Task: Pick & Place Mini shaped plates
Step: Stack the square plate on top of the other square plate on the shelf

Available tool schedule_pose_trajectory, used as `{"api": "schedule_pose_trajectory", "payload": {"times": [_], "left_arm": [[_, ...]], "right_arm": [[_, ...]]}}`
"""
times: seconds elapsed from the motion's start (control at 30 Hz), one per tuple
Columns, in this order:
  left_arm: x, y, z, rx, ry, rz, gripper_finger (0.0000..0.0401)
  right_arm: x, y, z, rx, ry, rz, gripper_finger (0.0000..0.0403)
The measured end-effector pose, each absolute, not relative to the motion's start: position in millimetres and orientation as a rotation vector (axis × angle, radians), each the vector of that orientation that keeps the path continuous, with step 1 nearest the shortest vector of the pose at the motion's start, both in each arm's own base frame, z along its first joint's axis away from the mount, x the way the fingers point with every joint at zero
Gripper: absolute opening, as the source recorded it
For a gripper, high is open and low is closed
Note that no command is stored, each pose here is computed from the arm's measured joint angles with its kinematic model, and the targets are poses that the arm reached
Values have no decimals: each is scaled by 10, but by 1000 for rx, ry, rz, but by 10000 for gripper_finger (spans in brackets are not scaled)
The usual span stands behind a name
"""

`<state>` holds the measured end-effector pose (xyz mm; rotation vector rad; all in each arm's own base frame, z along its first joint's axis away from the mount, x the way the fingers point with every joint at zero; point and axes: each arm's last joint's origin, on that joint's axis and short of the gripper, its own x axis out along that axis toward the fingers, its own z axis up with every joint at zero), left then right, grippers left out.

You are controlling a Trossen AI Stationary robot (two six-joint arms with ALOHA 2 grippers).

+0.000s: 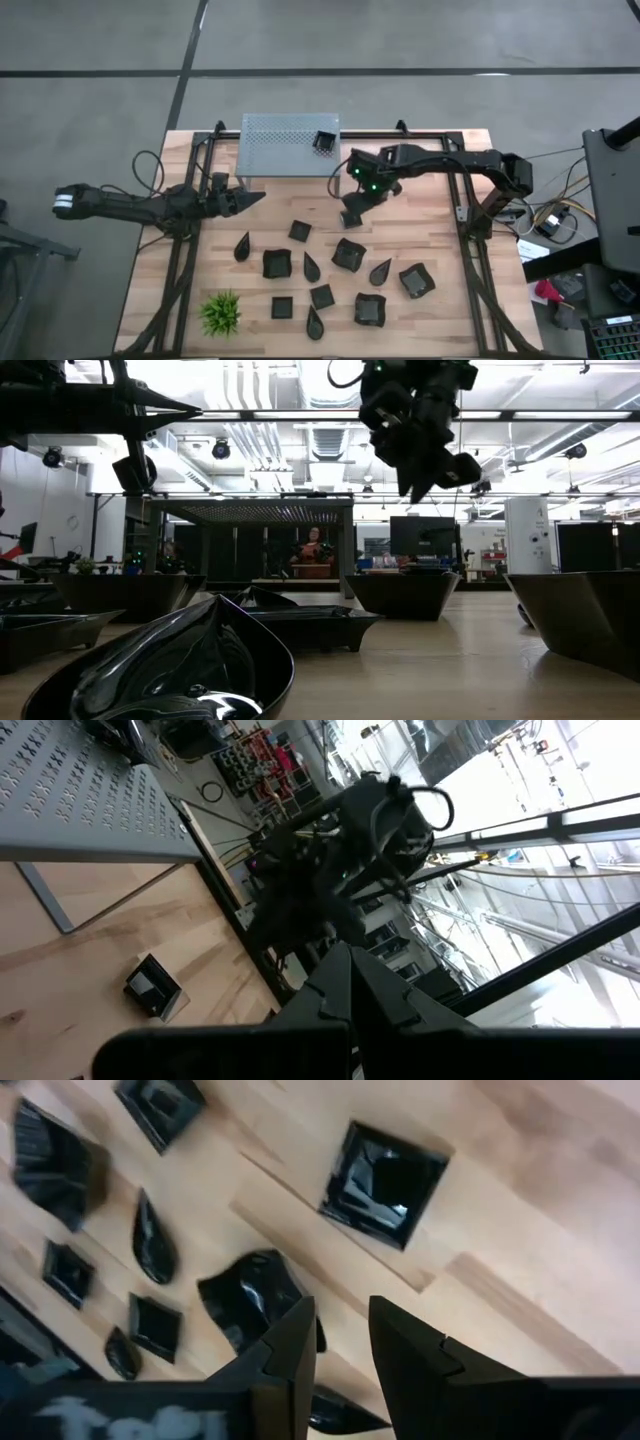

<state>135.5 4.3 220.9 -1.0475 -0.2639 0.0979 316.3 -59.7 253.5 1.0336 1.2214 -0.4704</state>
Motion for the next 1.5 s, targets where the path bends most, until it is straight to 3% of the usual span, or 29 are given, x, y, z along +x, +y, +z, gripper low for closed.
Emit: {"api": "schedule_pose_trajectory", "payload": {"times": [0.3, 0.9, 1.5], "left_arm": [[1355, 43, 2208, -1047, -264, 98, 0], [1355, 43, 2208, -1061, -265, 97, 0], [1355, 43, 2209, -1061, -266, 97, 0]], "right_arm": [[3091, -487, 2260, 1053, 1265, -571, 99], [2998, -471, 1710, 1152, 1087, -736, 109], [2960, -483, 1479, 1210, 970, -797, 111]]}}
